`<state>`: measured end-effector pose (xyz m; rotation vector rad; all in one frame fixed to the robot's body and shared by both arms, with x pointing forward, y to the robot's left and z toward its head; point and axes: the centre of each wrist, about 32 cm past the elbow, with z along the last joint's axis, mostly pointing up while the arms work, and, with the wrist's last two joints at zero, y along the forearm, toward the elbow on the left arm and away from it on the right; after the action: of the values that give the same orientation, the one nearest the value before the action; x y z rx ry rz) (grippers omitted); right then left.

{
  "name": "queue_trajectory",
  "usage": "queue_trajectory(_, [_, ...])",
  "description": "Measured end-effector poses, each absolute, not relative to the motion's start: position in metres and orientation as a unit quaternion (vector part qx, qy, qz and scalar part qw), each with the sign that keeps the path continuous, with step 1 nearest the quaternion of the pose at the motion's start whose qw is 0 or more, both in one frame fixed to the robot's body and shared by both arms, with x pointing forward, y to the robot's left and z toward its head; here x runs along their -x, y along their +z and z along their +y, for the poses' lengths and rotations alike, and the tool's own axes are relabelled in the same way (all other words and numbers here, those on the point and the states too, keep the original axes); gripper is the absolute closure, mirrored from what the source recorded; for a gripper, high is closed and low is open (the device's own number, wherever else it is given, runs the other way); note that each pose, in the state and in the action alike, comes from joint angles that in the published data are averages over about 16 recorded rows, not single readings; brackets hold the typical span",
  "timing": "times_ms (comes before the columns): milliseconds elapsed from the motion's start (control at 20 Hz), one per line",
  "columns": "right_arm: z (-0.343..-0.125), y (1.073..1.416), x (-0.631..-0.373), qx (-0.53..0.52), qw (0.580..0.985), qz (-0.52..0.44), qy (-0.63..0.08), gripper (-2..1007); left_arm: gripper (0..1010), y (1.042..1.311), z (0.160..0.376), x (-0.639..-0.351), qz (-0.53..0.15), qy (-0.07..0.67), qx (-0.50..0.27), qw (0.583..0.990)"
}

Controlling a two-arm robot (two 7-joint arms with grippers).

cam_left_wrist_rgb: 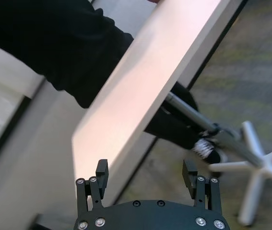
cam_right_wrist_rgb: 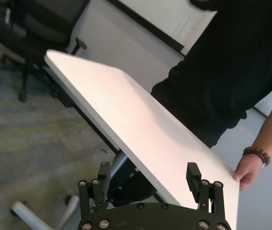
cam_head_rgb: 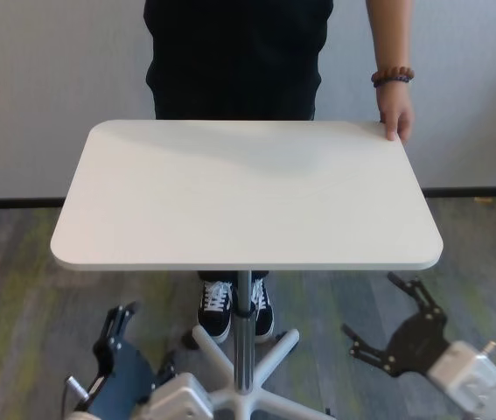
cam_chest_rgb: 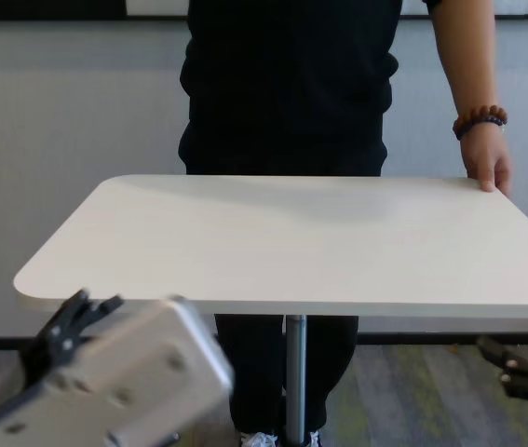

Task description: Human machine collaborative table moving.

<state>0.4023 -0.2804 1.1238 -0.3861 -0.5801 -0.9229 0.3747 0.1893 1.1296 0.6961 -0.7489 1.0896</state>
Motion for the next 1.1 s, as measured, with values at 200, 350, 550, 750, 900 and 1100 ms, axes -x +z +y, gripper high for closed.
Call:
queue_trajectory(200, [-0.282,1.127,-0.378,0.149,0.855,-0.233,-0.439,4,10,1.136,0.192,-0.354,-0.314,0.491,-0.305,0.753])
queue_trajectory(350, [-0.281,1.127,-0.362,0.135,0.864,-0.207,-0.439,4,10,1.140,0.193,-0.339,-0.300,0.488,-0.300,0.763])
queue_trajectory(550, [-0.278,1.126,-0.342,0.133,0.869,-0.184,-0.440,4,10,1.144,0.193,-0.322,-0.303,0.484,-0.303,0.763])
queue_trajectory(750, [-0.276,1.123,-0.329,0.142,0.870,-0.173,-0.440,4,10,1.147,0.193,-0.309,-0.313,0.480,-0.310,0.758])
queue_trajectory(900, [-0.274,1.121,-0.323,0.149,0.869,-0.170,-0.440,4,10,1.147,0.193,-0.303,-0.319,0.479,-0.314,0.755])
queue_trajectory(1100, [-0.273,1.119,-0.319,0.156,0.867,-0.172,-0.441,4,10,1.147,0.194,-0.299,-0.327,0.478,-0.319,0.750])
